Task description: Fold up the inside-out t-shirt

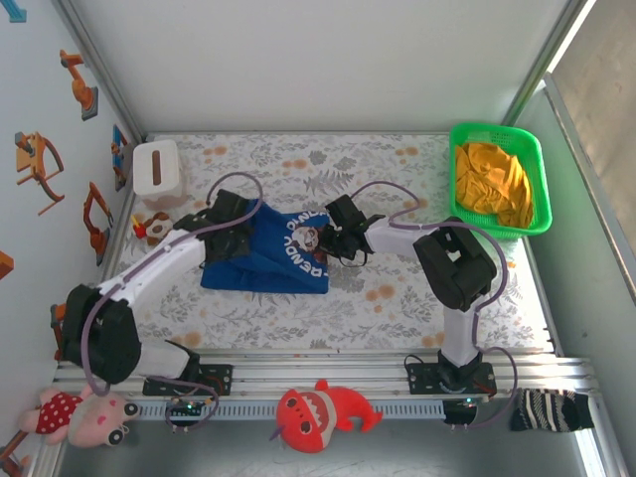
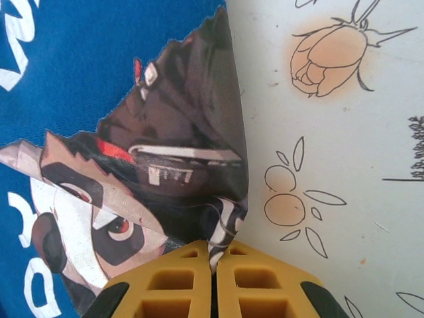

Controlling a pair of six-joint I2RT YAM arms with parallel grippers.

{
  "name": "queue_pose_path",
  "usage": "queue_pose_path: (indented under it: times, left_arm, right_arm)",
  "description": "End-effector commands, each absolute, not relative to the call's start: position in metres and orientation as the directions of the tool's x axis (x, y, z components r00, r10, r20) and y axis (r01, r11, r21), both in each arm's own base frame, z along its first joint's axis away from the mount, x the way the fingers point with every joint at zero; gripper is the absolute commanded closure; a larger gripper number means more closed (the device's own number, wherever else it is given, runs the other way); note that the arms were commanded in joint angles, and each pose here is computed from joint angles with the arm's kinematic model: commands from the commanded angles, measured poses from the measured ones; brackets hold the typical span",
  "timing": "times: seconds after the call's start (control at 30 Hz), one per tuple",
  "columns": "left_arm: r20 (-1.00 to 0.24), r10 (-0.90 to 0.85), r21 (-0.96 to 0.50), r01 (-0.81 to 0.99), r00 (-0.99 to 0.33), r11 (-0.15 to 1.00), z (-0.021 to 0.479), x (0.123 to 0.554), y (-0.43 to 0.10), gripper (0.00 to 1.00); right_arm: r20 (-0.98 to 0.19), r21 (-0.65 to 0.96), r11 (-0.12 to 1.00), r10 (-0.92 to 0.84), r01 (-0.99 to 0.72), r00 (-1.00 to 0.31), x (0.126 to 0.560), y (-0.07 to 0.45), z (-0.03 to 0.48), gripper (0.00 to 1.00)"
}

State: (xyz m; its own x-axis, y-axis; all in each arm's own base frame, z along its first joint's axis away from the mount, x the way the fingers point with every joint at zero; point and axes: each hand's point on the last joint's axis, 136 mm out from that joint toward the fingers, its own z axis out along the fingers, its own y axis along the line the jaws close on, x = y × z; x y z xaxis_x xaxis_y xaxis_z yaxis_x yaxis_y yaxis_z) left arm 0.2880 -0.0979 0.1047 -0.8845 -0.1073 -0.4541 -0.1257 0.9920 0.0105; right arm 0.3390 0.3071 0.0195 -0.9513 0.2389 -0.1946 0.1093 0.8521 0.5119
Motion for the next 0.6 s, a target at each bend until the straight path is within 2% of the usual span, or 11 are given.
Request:
queue_pose_path:
  times: [0.0,0.03,0.07,0.13,0.2,0.3,0.43,0.57]
  left_arm:
    - [-0.392,-0.253,-0.019,-0.267,-0.884,0.964,0.077,0.258,-0.074,1.0]
    - [-0.382,-0.286,-0.024,-0.3,-0.879,0.954,0.071,0.252,-0.067,1.0]
    - [-0.369,-0.331,-0.037,-0.342,-0.868,0.939,0.065,0.245,-0.061,0.95]
    - [-0.359,-0.396,-0.047,-0.407,-0.845,0.912,0.059,0.235,-0.051,0.72]
    - [-0.37,-0.44,-0.052,-0.455,-0.818,0.889,0.061,0.23,-0.043,0.45]
    - [-0.431,-0.456,-0.082,-0.469,-0.779,0.879,0.083,0.237,-0.039,0.27]
    - [-0.486,-0.44,-0.165,-0.415,-0.755,0.895,0.118,0.257,-0.051,0.2]
    - [-0.448,-0.443,-0.25,-0.367,-0.777,0.896,0.129,0.274,-0.076,0.18]
  right_arm:
    - [-0.142,0.42,0.894,0.236,0.157,-0.961,0.325,0.291,-0.013,0.93]
    - [-0.142,0.425,0.892,0.233,0.153,-0.962,0.325,0.292,-0.012,0.93]
    - [-0.141,0.429,0.891,0.226,0.146,-0.964,0.325,0.293,-0.011,0.93]
    - [-0.146,0.441,0.889,0.208,0.125,-0.967,0.325,0.296,-0.006,0.87]
    - [-0.164,0.459,0.884,0.177,0.084,-0.97,0.325,0.3,0.008,0.76]
    - [-0.219,0.471,0.882,0.129,0.011,-0.967,0.329,0.303,0.039,0.66]
    - [-0.296,0.408,0.91,0.06,-0.069,-0.953,0.339,0.297,0.067,0.6]
    - [-0.309,0.349,0.932,0.016,-0.098,-0.951,0.356,0.292,0.067,0.58]
